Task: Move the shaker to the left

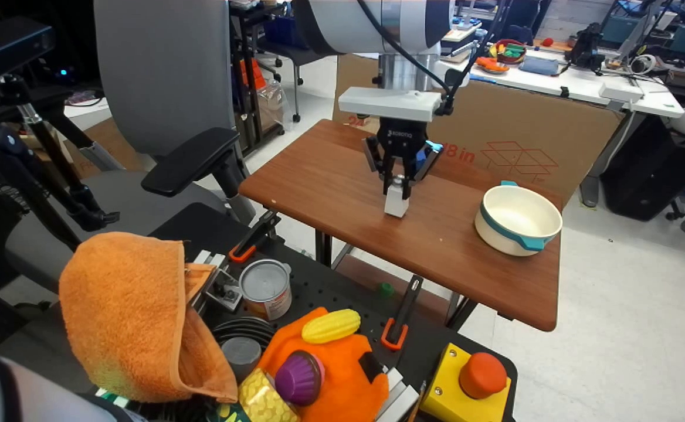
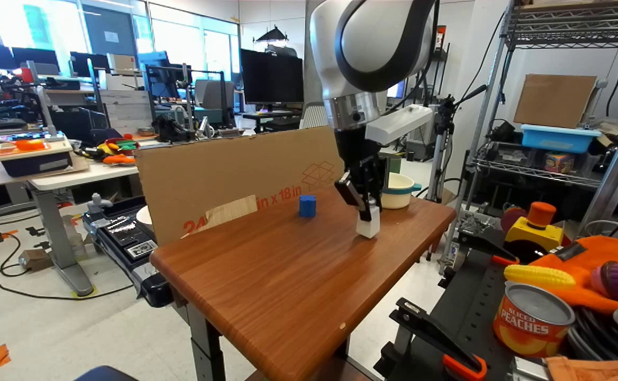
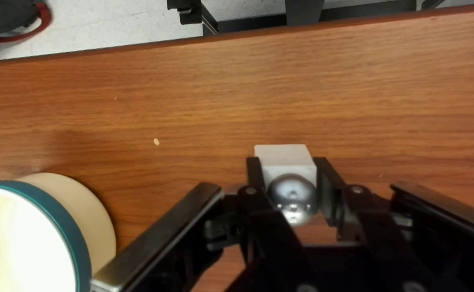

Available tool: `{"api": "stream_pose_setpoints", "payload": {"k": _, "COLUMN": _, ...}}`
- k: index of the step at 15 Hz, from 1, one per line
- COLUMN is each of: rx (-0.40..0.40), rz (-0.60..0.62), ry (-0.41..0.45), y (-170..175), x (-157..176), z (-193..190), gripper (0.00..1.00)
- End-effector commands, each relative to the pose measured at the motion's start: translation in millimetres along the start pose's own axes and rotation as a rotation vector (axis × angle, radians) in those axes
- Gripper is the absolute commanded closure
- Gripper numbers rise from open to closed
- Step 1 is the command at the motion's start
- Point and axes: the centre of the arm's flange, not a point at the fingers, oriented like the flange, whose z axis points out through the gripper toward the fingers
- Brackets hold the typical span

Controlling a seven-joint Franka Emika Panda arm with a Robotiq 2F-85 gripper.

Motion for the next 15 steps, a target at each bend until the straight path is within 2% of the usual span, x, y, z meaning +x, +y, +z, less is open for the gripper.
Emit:
{"api": "stream_pose_setpoints", "payload": {"k": 1, "rx": 0.048, "rz": -0.052, "ry": 0.072, "y": -21.2, "x": -28.5, "z": -45.0, "gripper": 0.9}}
{"api": "stream_pose_setpoints", "payload": {"k": 4, "rx": 0.084, "rz": -0.109, "ry": 0.112, "y": -47.2, "x": -47.2, "z": -77.2, "gripper": 0.9}}
{"api": "stream_pose_setpoints", "payload": {"k": 7, "rx": 0.088, "rz": -0.174, "ry": 0.135, "y": -77.5, "x": -57.5, "z": -89.9, "gripper": 0.9}}
{"api": "stream_pose_setpoints", "payload": {"k": 10, "rx": 0.069, "rz": -0.228, "ry": 0.117, "y": -102.0, "x": -57.8, "z": -80.7, "gripper": 0.9}}
{"api": "stream_pose_setpoints", "payload": {"k": 15, "rx": 0.04, "rz": -0.289, "ry": 0.053, "y": -115.8, "x": -51.1, "z": -46.8, "gripper": 0.9}}
